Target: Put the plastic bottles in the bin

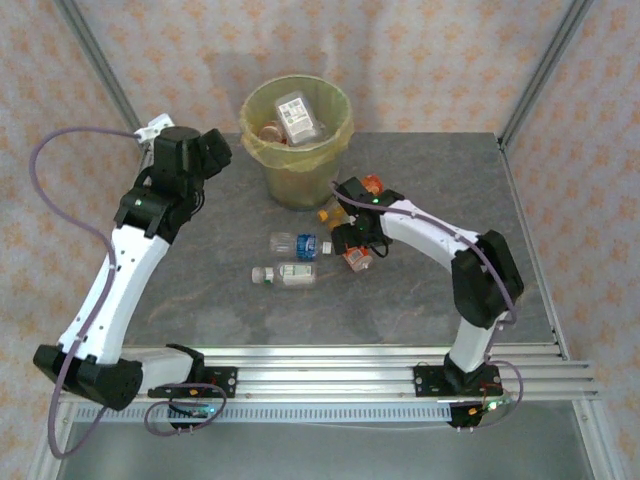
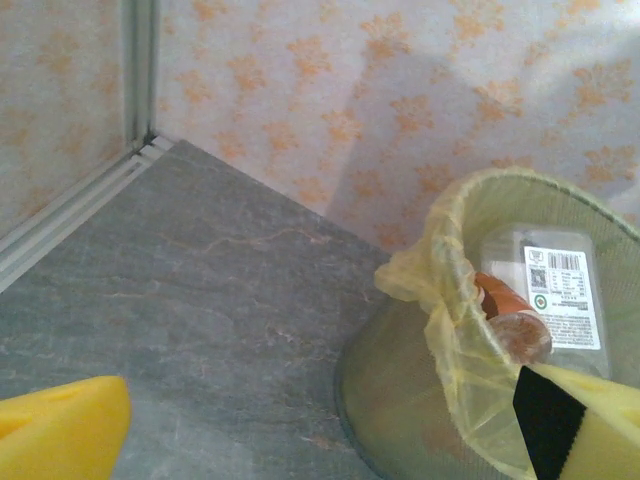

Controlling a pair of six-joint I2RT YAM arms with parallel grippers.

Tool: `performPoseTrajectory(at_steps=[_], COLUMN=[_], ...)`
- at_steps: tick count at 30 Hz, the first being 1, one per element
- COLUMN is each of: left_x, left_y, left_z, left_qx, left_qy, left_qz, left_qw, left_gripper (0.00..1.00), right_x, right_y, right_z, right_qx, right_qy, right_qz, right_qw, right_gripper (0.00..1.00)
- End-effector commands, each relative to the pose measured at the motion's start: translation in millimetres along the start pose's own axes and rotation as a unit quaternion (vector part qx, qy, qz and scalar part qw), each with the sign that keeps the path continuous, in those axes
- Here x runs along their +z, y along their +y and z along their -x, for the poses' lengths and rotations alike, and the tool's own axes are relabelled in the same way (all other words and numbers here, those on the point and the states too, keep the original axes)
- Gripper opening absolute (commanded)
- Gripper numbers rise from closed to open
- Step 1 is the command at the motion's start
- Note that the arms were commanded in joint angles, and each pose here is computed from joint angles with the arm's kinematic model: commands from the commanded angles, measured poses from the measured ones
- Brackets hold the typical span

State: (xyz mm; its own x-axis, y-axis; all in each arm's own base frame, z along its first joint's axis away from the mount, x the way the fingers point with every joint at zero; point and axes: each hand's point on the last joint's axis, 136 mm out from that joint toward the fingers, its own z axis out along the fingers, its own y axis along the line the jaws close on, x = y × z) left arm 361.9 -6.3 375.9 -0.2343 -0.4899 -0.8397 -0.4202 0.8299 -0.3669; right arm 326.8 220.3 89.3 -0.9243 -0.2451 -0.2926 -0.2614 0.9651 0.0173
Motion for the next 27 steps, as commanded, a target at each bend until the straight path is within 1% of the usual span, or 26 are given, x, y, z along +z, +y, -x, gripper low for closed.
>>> performPoseTrajectory(at_steps=[1, 8, 17, 20, 23, 27], left_x=[-16, -24, -23, -23, -23, -24], left_y=[16, 25, 25, 24, 24, 23], left_z=[16, 17, 13, 14, 14, 13], left_qx=[-0.044, -0.056, -0.060, -0.061, -0.062, -0.062], left_qy=[-0.046, -0.053, -0.047, -0.048, -0.047, -0.045], left_qz=[0.016, 0.016, 0.016, 0.015, 0.013, 0.010], left_qw=[0.998, 0.997, 0.997, 0.997, 0.997, 0.997], left_gripper=[1.00, 1.00, 1.00, 1.00, 1.00, 1.00], right_x=[8, 31, 49, 51, 47, 35], right_y=[5, 8, 10, 8, 8, 4], right_z=[5, -2, -20, -25, -28, -35], right_qx=[-0.011, -0.020, -0.024, -0.025, -0.024, -0.021], right_qy=[0.007, 0.032, 0.064, 0.070, 0.072, 0.070], right_qz=[0.018, 0.023, 0.033, 0.030, 0.033, 0.032], right_qw=[1.000, 0.999, 0.997, 0.997, 0.997, 0.997], right_gripper=[0.86, 0.79, 0.77, 0.70, 0.58, 0.50])
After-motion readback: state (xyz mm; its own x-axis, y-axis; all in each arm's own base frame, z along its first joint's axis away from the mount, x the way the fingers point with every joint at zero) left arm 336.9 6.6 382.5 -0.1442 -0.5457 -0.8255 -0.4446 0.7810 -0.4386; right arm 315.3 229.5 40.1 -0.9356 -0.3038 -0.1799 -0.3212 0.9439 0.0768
